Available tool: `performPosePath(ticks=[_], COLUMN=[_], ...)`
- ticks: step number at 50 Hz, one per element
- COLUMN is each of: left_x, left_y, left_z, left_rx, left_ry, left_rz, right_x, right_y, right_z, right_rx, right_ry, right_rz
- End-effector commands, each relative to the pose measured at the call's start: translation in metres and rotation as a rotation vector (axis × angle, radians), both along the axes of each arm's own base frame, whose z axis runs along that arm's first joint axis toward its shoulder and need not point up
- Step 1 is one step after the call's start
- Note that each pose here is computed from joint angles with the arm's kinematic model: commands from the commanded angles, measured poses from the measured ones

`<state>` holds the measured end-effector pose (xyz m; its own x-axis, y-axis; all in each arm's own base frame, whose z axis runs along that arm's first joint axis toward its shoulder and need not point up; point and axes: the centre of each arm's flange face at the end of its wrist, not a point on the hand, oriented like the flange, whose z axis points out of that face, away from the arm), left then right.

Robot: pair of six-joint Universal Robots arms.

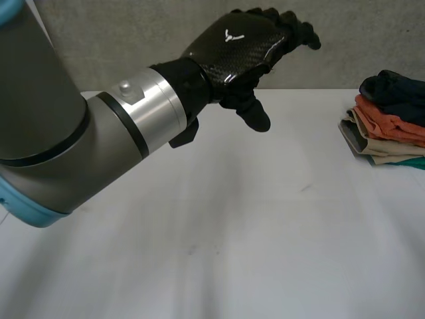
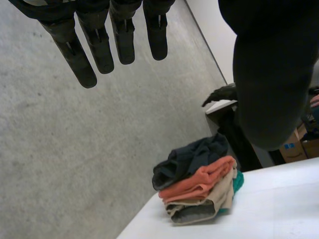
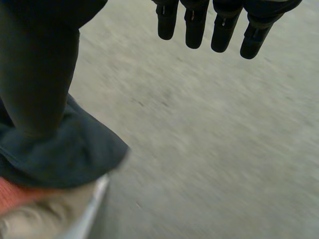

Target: Fold the laundry.

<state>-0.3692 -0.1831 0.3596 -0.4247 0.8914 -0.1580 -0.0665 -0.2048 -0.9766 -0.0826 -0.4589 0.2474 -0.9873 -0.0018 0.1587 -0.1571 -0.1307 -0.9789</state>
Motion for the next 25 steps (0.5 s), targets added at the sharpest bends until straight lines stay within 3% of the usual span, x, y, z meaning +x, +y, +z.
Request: performPosePath(ticks=[1, 4, 8, 11, 14, 15, 19, 25], left_x=[0.009, 0.015, 0.033, 0.066, 0.094, 0.115, 0.162, 0.197], left_y=[0.007, 0.006, -0.007, -0.042, -0.071, -0.093, -0.139, -0.21], left_z=[0.023, 0.034, 0.048, 0.057, 0.054, 0.045, 0.014, -0.066], left_rx=[-0.05, -0.072, -0.091, -0.106, -0.119, -0.127, -0.153, -0.127], left_ry=[0.042, 0.069, 0.112, 0.137, 0.113, 0.068, -0.096, -0.331], left_rz=[0.014, 0.053, 0.203, 0.435, 0.586, 0.688, 0.872, 0.981], right_x=[-0.009, 0.009, 0.093, 0.161, 0.205, 0.218, 0.272, 0.304], right_y=[0.026, 0.027, 0.031, 0.055, 0.074, 0.08, 0.114, 0.148], right_z=[0.065, 0.084, 0.123, 0.135, 0.124, 0.119, 0.086, 0.03], right_rx=[-0.014, -0.076, -0.284, -0.428, -0.478, -0.483, -0.438, -0.261], right_ry=[0.258, 0.313, 0.337, 0.334, 0.344, 0.348, 0.333, 0.321], right_rz=[-0.271, -0.295, -0.153, 0.005, 0.158, 0.207, 0.412, 0.531])
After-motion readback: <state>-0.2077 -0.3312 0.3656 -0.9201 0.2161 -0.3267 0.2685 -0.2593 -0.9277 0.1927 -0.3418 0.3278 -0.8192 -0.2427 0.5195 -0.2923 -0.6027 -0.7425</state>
